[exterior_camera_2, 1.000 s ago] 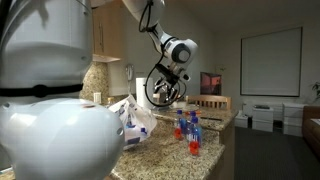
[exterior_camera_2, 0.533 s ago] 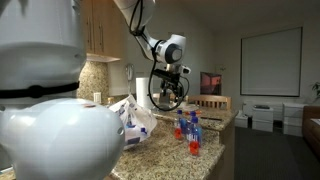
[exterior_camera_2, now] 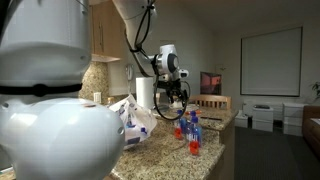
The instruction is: Put the plastic bottles into the plastic bag
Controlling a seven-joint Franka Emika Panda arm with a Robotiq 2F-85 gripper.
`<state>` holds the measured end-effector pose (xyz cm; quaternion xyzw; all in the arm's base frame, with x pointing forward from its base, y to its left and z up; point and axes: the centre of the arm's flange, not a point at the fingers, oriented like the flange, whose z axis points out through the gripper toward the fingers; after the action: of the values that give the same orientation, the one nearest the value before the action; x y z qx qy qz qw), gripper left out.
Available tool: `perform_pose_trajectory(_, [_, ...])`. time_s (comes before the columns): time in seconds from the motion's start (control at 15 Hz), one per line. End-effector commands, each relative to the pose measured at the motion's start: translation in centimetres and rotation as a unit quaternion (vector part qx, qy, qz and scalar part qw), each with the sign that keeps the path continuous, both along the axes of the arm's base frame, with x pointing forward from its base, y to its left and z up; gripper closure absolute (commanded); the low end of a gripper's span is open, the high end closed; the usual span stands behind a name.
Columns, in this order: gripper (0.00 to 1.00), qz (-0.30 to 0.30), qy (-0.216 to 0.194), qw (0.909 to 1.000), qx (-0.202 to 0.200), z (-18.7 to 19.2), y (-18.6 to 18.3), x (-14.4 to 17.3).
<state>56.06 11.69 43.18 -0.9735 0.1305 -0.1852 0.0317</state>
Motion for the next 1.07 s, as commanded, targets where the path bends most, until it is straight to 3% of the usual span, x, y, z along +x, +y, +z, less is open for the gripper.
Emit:
perform_pose_trajectory(0.0, [0.26,-0.030,-0.005,0.9991,-0.030,-1.8,0.6,1.4])
perform_pose_trajectory(0.4, [0.66,-0.026,0.005,0.9990,-0.034,-3.2,2.0,2.4])
perform_pose_trajectory(0.6, [0.52,-0.017,0.003,0.9993,-0.033,-3.2,3.0,2.9])
perform_pose_trajectory(0.67, [0.52,-0.017,0.005,0.9993,-0.034,-3.3,3.0,3.1])
perform_pose_trajectory(0.73, [0.58,-0.017,0.007,0.9993,-0.034,-3.4,3.1,3.2])
perform_pose_trajectory(0.93, [0.87,-0.021,0.012,0.9989,-0.039,-3.7,2.6,3.3])
perform_pose_trajectory(1.0, [0.91,-0.024,0.014,0.9988,-0.041,-3.7,2.4,3.4])
